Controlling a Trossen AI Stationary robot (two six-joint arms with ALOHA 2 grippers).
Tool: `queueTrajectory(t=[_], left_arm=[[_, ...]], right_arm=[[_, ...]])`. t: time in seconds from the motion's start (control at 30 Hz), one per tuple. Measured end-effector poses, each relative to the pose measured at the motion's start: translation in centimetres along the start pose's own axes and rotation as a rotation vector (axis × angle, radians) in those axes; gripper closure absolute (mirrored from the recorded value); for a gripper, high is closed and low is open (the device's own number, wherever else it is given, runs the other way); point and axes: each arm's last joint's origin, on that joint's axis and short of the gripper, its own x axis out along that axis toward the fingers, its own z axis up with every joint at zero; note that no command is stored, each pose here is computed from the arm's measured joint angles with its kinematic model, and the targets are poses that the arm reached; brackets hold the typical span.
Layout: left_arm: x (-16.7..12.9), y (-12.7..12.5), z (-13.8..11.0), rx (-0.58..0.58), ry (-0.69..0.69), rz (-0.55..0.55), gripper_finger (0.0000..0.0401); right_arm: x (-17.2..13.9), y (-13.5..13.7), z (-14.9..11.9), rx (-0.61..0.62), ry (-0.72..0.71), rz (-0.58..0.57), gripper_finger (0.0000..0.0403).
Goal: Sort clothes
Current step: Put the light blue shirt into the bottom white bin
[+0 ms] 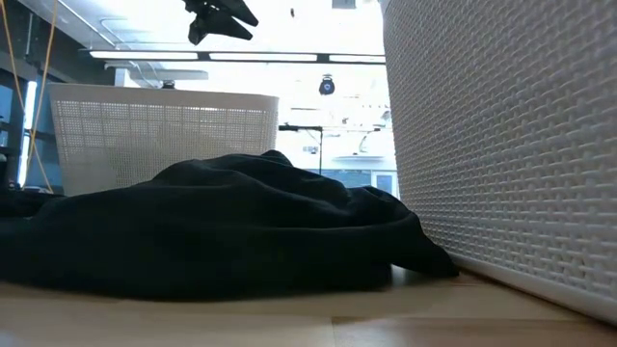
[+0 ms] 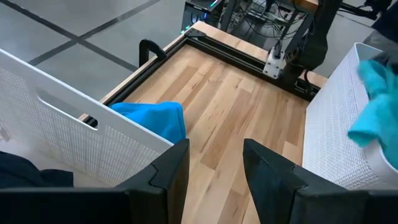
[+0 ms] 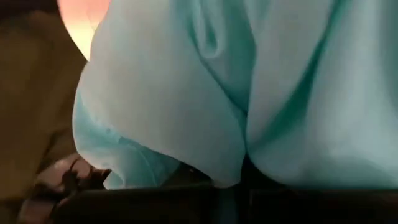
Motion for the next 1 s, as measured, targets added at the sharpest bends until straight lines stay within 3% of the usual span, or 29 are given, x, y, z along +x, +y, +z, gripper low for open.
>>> queueTrajectory(t=[0.2, 0.33, 0.53, 0.77, 1.0], left_arm=[[0.0, 0.0, 0.0, 0.006, 0.0, 0.0, 0.0263], [0.0, 0.0, 0.0, 0.008, 0.0, 0.0, 0.0263], [0.0, 0.0, 0.0, 0.034, 0.0, 0.0, 0.0263], [0.0, 0.0, 0.0, 0.052, -0.001, 0.009, 0.0263], [0.0, 0.0, 0.0, 0.052, -0.002, 0.015, 0.0263]], right_arm=[[4.0, -1.4, 0.9, -0.006, 0.049, 0.111, 0.04], [6.1, -2.1, 0.7, -0.074, 0.078, 0.154, 0.04], [9.0, -4.2, 0.1, -0.229, 0.043, 0.026, 0.04], [12.3, -6.8, 0.8, -0.438, -0.086, -0.219, 0.0397], [15.1, -8.0, 2.4, -0.483, -0.124, -0.357, 0.0333]])
